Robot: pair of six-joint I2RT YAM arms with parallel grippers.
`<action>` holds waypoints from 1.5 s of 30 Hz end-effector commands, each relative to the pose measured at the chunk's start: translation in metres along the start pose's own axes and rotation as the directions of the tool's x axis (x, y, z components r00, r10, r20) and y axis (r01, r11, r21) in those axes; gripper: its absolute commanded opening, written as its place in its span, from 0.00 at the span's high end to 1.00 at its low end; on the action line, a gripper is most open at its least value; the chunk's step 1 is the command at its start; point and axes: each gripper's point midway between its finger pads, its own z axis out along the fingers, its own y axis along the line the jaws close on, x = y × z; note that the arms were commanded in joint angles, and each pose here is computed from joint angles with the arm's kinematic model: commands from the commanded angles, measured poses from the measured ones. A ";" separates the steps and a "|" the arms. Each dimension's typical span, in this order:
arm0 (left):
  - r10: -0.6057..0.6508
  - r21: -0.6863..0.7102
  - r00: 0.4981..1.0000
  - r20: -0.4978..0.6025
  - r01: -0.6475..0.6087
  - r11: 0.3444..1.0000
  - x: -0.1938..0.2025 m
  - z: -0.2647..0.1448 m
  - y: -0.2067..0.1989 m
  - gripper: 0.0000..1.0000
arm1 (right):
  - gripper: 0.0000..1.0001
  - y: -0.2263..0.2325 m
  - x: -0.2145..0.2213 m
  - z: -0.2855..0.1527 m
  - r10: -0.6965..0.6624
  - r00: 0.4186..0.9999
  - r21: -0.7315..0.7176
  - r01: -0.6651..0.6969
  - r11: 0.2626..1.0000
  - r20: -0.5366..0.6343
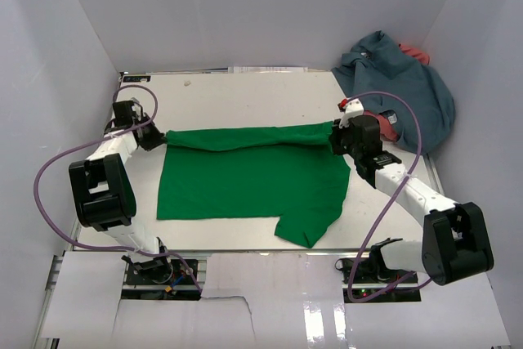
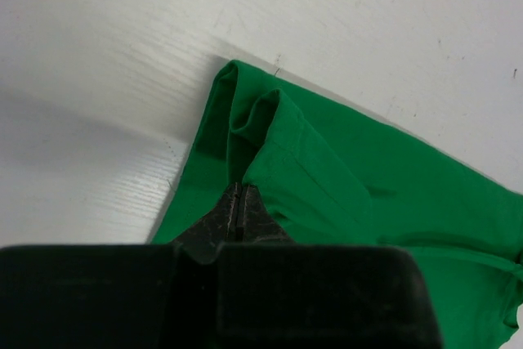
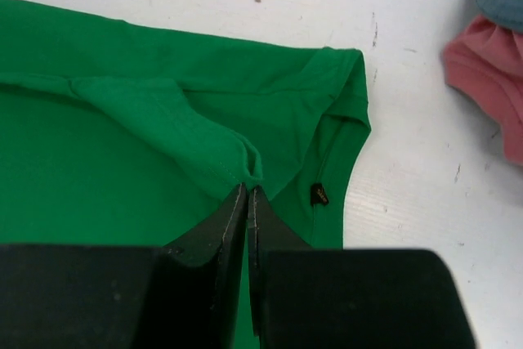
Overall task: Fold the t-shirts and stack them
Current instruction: Fold the flattened tshirt in 1/3 of the way
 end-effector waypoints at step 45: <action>-0.117 -0.195 0.987 -0.114 0.093 0.976 0.019 0.012 0.038 0.67 | 0.19 -0.016 0.075 -0.005 0.178 0.929 0.330 -0.065 0.942 -0.324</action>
